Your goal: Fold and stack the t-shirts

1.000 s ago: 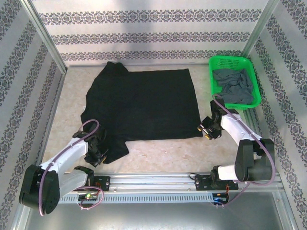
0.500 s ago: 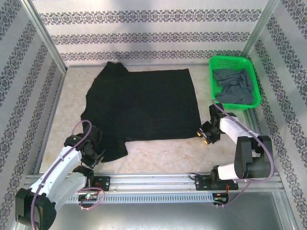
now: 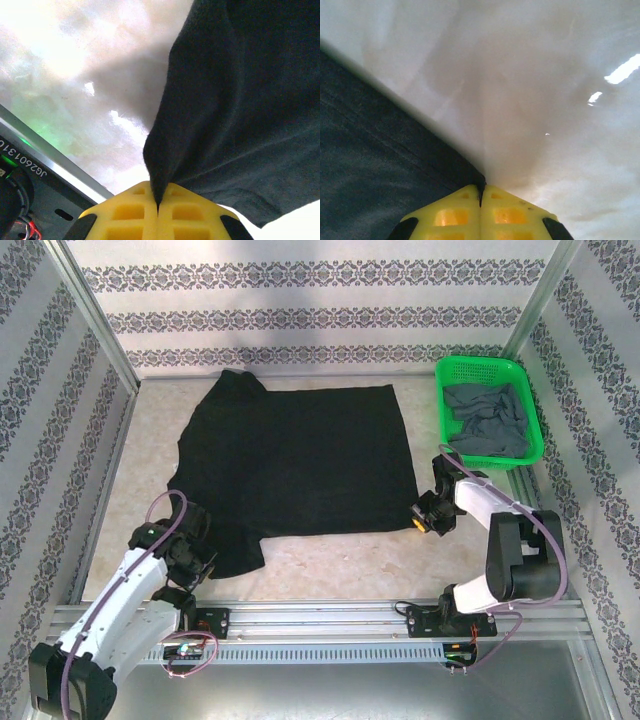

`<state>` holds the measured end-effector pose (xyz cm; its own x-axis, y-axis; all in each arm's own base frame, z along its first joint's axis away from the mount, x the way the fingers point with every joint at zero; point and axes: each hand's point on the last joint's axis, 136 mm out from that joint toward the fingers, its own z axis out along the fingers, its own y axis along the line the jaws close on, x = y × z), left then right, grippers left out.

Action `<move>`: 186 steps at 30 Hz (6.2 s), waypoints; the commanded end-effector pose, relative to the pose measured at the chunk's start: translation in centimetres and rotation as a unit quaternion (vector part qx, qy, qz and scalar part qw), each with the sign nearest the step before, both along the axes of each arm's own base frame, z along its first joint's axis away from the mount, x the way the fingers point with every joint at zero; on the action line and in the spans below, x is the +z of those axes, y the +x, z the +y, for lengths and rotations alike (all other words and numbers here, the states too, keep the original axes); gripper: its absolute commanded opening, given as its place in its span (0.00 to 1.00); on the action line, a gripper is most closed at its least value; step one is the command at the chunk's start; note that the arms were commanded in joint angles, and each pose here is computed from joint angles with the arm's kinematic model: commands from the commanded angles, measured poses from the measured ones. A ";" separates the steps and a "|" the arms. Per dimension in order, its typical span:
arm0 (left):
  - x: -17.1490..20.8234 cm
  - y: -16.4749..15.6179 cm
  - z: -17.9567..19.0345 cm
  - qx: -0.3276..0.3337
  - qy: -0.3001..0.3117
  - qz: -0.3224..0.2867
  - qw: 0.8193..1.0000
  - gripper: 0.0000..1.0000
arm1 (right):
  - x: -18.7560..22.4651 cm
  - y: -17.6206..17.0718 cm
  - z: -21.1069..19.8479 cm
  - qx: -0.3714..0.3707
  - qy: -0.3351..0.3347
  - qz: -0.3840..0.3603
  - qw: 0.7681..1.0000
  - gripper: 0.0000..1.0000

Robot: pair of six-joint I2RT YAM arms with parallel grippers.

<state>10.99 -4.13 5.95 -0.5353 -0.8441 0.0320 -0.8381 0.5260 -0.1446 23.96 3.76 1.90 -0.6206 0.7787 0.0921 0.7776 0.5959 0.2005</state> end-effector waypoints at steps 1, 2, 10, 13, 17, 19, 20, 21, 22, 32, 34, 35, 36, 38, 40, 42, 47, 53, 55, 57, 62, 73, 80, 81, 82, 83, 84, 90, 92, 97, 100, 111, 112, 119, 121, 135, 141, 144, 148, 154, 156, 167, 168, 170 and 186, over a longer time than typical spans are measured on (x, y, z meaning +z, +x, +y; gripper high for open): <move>1.0 -3.2 1.2 0.006 0.022 0.041 0.999 0.00 | 1.3 -2.7 -0.6 0.019 -0.028 0.023 0.999 0.00; 1.2 -3.3 1.1 0.008 0.018 0.035 0.999 0.00 | 1.8 -3.2 -0.6 0.026 -0.032 0.021 0.999 0.00; 5.4 3.7 1.2 -0.002 0.053 -0.054 0.997 0.00 | 4.3 -2.4 1.0 0.062 -0.041 -0.006 0.997 0.00; 7.8 8.8 1.1 -0.014 0.073 -0.103 0.992 0.00 | 4.8 -0.5 1.6 0.042 -0.022 -0.017 0.999 0.00; 10.9 14.8 1.1 -0.011 0.076 -0.163 0.984 0.00 | 5.3 2.2 2.1 0.012 0.002 -0.024 1.000 0.00; 12.1 17.3 1.4 -0.007 0.074 -0.183 0.980 0.00 | 5.6 3.7 2.3 0.001 0.010 -0.024 1.000 0.00; 12.6 18.4 1.6 -0.005 0.072 -0.193 0.979 0.00 | 5.7 4.3 2.4 -0.004 0.011 -0.023 1.000 0.00; 13.0 19.6 1.6 -0.005 0.068 -0.203 0.977 0.00 | 6.0 5.1 2.4 -0.010 0.013 -0.027 0.999 0.00; 13.3 20.6 1.7 -0.006 0.063 -0.210 0.976 0.00 | 6.1 5.9 2.5 -0.015 0.014 -0.029 0.999 0.00; 15.8 27.8 3.1 -0.024 0.081 -0.270 0.959 0.00 | 7.0 11.6 1.7 -0.052 -0.007 -0.047 0.997 0.00; 16.2 28.9 3.3 -0.032 0.086 -0.281 0.955 0.00 | 6.8 12.2 1.6 -0.060 -0.010 -0.046 0.997 0.00; 16.2 29.2 3.5 -0.035 0.089 -0.283 0.954 0.00 | 6.7 12.4 1.4 -0.064 -0.011 -0.045 0.997 0.00; 16.0 29.6 3.6 -0.037 0.092 -0.282 0.954 0.00 | 6.6 12.8 1.4 -0.067 -0.013 -0.045 0.997 0.00; 15.8 30.2 4.0 -0.040 0.095 -0.281 0.954 0.00 | 6.5 13.2 1.0 -0.075 -0.017 -0.045 0.996 0.00; 15.5 30.7 4.4 -0.043 0.098 -0.277 0.955 0.00 | 6.4 13.8 0.8 -0.082 -0.019 -0.047 0.995 0.00; 15.2 31.0 4.7 -0.045 0.101 -0.272 0.956 0.00 | 6.5 14.4 0.6 -0.087 -0.019 -0.049 0.995 0.00; 14.2 31.3 5.8 -0.045 0.110 -0.257 0.959 0.00 | 6.5 15.3 -0.3 -0.103 -0.032 -0.050 0.993 0.00; 12.9 32.0 6.7 -0.052 0.116 -0.247 0.961 0.00 | 6.3 16.0 -0.7 -0.110 -0.039 -0.046 0.992 0.00; 12.6 32.3 7.1 -0.055 0.120 -0.246 0.960 0.00 | 6.2 16.3 -0.7 -0.110 -0.040 -0.046 0.992 0.00; 12.2 32.6 7.4 -0.057 0.122 -0.242 0.961 0.00 | 6.2 16.5 -0.8 -0.112 -0.044 -0.046 0.992 0.00; 11.0 33.7 7.7 -0.060 0.118 -0.244 0.961 0.00 | 5.6 17.6 -0.5 -0.107 -0.036 -0.047 0.992 0.00; 9.8 34.5 8.2 -0.083 0.110 -0.242 0.960 0.65 | 6.6 20.0 0.3 -0.020 -0.007 -0.078 0.997 0.47; 5.3 26.1 8.9 -0.015 0.062 -0.189 0.980 0.58 | 6.3 14.4 0.6 0.023 -0.024 -0.083 0.996 0.54; 4.4 25.5 9.0 -0.006 0.053 -0.185 0.981 0.55 | 5.9 13.8 1.0 0.029 -0.022 -0.081 0.996 0.51; 3.3 25.1 9.0 0.004 0.039 -0.181 0.983 0.51 | 5.3 13.3 1.4 0.035 -0.018 -0.077 0.996 0.48; 2.7 25.4 8.9 0.010 0.023 -0.186 0.982 0.48 | 4.8 13.1 1.9 0.041 -0.013 -0.076 0.996 0.45; 2.2 25.7 8.9 0.013 0.014 -0.186 0.982 0.46 | 4.3 13.0 2.3 0.046 -0.006 -0.074 0.996 0.39; -0.2 27.8 10.0 0.033 0.021 -0.165 0.985 0.40 | 1.4 13.2 3.2 0.061 -0.010 -0.036 0.997 0.28; -1.3 27.3 10.6 0.050 0.027 -0.151 0.987 0.38 | 0.6 13.1 3.3 0.066 -0.016 -0.019 0.997 0.28; -4.9 22.0 10.5 0.087 0.021 -0.053 0.995 0.30 | -0.8 11.0 2.6 0.077 -0.033 0.033 0.996 0.29; -5.5 18.5 10.7 0.104 0.031 -0.024 0.994 0.30 | -0.7 9.1 2.0 0.087 -0.045 0.052 0.994 0.30; -4.7 7.5 10.7 0.166 0.036 0.010 0.985 0.30 | -0.3 -0.5 3.0 0.107 -0.007 0.102 0.989 0.32; -4.7 6.6 10.6 0.173 0.041 0.011 0.984 0.30 | -0.3 -1.7 3.1 0.110 -0.004 0.111 0.988 0.32; -4.4 2.6 11.2 0.178 0.090 0.057 0.978 0.27 | -0.7 -7.9 4.0 0.125 0.009 0.148 0.981 0.32; -4.2 2.4 11.2 0.177 0.093 0.058 0.978 0.27 | -0.4 -8.1 4.0 0.117 0.010 0.134 0.984 0.33; 2.7 10.7 4.3 0.220 0.011 -0.087 0.972 0.57 | 15.7 4.1 18.5 0.306 0.242 -0.318 0.864 0.61; 0.9 11.4 -0.4 0.241 -0.037 -0.080 0.967 0.59 | 15.2 4.5 21.0 0.334 0.249 -0.306 0.856 0.61; -0.2 11.9 -1.2 0.237 -0.043 -0.063 0.968 0.59 | 15.0 4.8 21.0 0.330 0.245 -0.308 0.858 0.61; -0.8 11.5 -1.7 0.234 -0.035 -0.039 0.971 0.57 | 14.9 4.9 20.4 0.323 0.241 -0.308 0.862 0.61; -1.3 10.4 -1.9 0.244 -0.030 -0.019 0.969 0.56 | 14.7 5.3 20.0 0.313 0.247 -0.308 0.864 0.61; -2.1 10.3 -2.4 0.254 -0.044 -0.014 0.966 0.56 | 15.6 5.4 20.7 0.319 0.267 -0.325 0.849 0.61; -1.9 13.5 -2.7 0.226 -0.041 -0.057 0.971 0.13 | 15.9 5.6 21.5 0.322 0.283 -0.329 0.841 0.59; -1.6 13.7 -2.7 0.214 -0.035 -0.057 0.975 0.11 | 15.9 5.6 21.4 0.322 0.282 -0.328 0.842 0.59; -1.2 14.1 -2.8 0.189 -0.026 -0.057 0.980 0.09 | 15.8 5.6 21.3 0.321 0.279 -0.326 0.844 0.59; -2.0 20.0 -6.0 -0.141 0.044 -0.007 0.989 0.08 | 15.0 5.6 20.6 0.309 0.278 -0.312 0.855 0.58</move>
<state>31.70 -9.86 4.50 -0.6065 -0.7939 -0.0433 -0.7772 0.6035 -0.1785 29.77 24.76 17.41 -0.9574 0.2241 -0.1821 -0.0364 0.5318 0.8461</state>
